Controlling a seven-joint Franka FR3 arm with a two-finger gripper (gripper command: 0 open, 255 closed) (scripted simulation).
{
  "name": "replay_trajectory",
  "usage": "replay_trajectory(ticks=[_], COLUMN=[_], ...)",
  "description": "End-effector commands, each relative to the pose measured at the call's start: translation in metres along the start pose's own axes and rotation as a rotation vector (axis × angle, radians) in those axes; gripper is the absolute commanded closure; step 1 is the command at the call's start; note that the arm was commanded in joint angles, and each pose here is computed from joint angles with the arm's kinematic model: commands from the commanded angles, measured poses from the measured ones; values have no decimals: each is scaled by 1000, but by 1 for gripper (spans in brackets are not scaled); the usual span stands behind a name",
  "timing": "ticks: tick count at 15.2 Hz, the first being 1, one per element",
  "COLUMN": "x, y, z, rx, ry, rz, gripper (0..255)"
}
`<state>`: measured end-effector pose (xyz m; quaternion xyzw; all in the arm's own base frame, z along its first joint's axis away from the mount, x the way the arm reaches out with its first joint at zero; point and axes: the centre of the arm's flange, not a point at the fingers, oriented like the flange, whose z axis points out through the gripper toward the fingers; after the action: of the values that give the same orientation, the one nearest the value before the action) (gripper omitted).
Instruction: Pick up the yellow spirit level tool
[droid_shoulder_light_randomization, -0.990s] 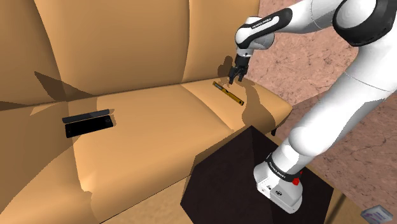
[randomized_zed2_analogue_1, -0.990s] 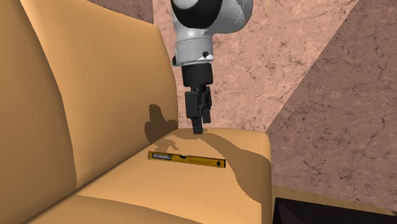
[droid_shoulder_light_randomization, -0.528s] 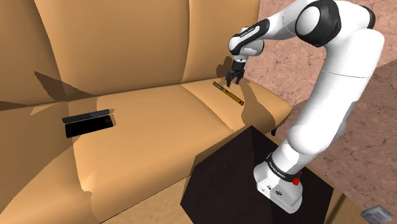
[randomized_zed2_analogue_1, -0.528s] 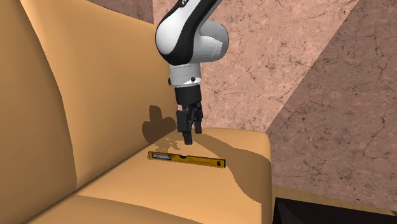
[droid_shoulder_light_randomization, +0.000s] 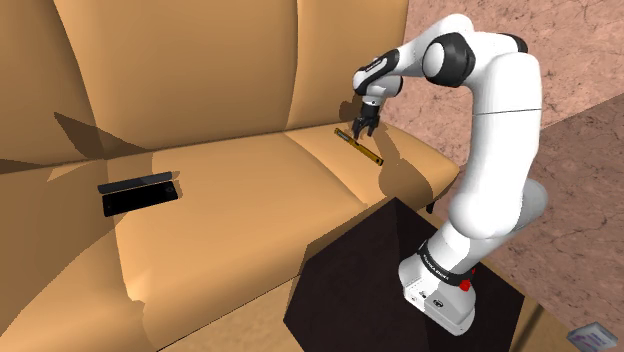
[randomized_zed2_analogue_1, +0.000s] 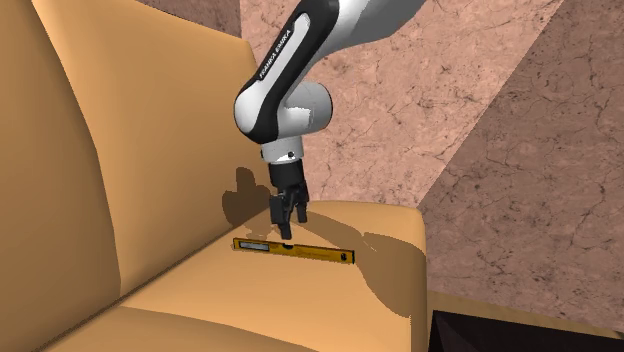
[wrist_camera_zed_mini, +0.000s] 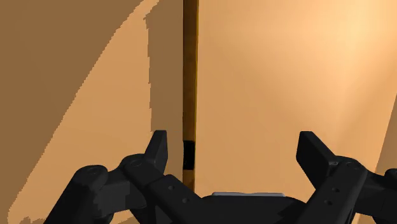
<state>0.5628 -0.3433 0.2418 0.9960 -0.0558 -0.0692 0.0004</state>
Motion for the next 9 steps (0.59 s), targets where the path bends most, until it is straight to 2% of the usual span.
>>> replay_trajectory(ticks=[1,3,9], x=[14,28,32], y=[17,33,33], z=[16,29,60], rx=[-1,-3,-3], ry=[-4,-7,-7], rz=[10,20,20], gripper=[0,0,0])
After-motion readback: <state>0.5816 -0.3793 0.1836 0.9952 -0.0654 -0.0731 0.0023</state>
